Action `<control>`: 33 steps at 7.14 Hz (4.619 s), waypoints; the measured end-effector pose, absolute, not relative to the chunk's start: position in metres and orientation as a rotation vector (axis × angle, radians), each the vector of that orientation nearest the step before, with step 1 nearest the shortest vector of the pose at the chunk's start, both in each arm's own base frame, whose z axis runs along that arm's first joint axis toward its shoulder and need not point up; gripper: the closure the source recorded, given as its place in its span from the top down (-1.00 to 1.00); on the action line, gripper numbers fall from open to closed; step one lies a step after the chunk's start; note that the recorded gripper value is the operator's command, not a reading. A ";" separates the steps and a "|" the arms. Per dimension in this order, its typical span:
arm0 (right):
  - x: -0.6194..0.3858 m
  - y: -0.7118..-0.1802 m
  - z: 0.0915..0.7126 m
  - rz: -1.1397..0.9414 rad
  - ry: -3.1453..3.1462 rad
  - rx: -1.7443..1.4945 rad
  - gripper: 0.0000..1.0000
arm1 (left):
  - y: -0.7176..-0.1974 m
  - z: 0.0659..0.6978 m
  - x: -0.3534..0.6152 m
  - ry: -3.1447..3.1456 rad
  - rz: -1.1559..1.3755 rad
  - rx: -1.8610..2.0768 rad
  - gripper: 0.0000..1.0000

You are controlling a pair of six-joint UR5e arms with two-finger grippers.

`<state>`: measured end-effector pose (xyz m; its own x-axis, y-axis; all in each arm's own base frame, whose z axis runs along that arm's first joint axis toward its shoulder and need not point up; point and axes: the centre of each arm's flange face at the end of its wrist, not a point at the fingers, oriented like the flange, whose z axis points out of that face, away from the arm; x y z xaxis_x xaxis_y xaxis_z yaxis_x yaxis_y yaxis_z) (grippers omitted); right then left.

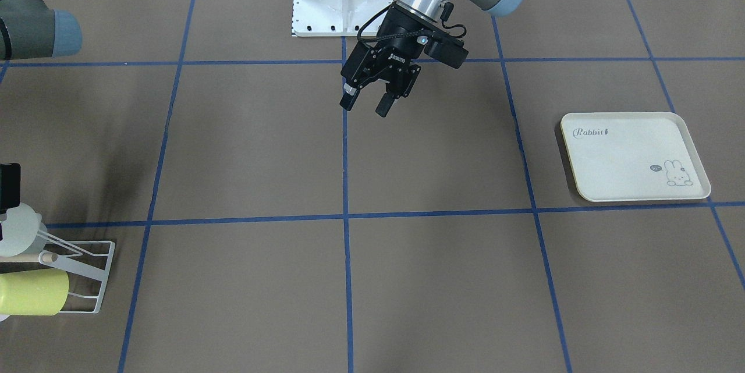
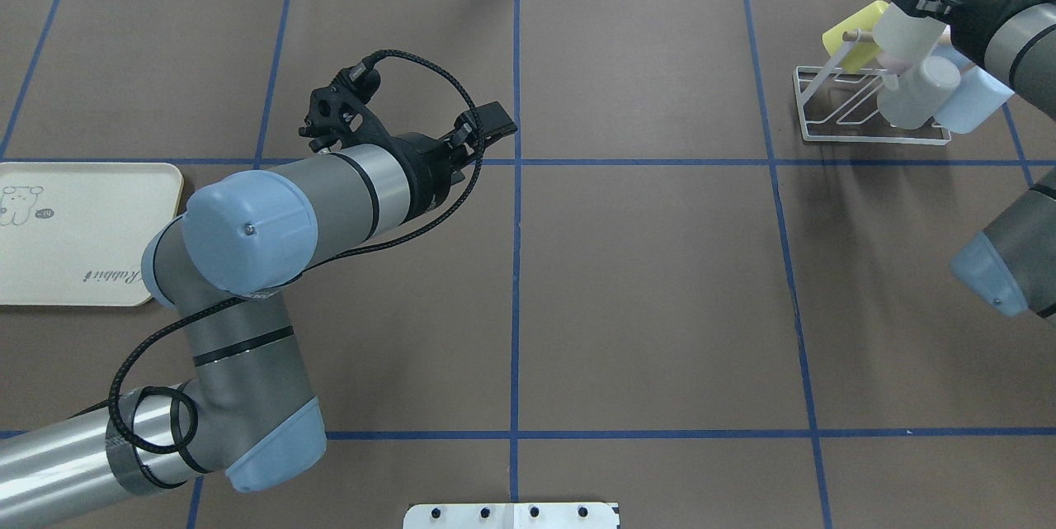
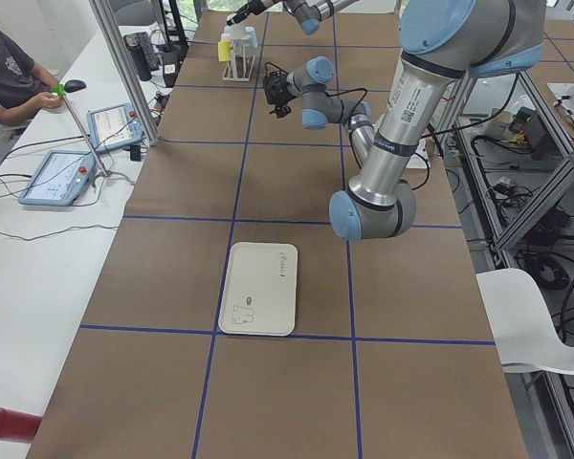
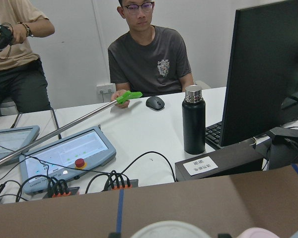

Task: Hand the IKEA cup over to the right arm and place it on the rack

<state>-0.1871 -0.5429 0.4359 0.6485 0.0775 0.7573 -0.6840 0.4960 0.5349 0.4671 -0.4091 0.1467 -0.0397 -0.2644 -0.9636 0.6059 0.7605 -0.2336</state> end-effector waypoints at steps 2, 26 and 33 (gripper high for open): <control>-0.201 -0.529 0.450 0.479 -0.730 0.919 -1.00 | -0.409 0.150 0.466 1.446 -0.717 0.296 1.00; 0.061 -0.496 0.589 -0.245 -0.761 0.087 1.00 | -0.504 0.456 0.061 0.769 0.191 0.253 1.00; 0.067 -0.467 0.623 -0.157 -0.743 -0.001 1.00 | -0.441 0.622 -0.065 0.775 0.159 0.151 1.00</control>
<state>0.0668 -0.4667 0.6230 0.7253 -0.1424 0.6735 0.1431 0.9882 0.0548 -0.0649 -0.4410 0.6215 0.7033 0.1976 -0.6829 -0.0865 0.9772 0.1936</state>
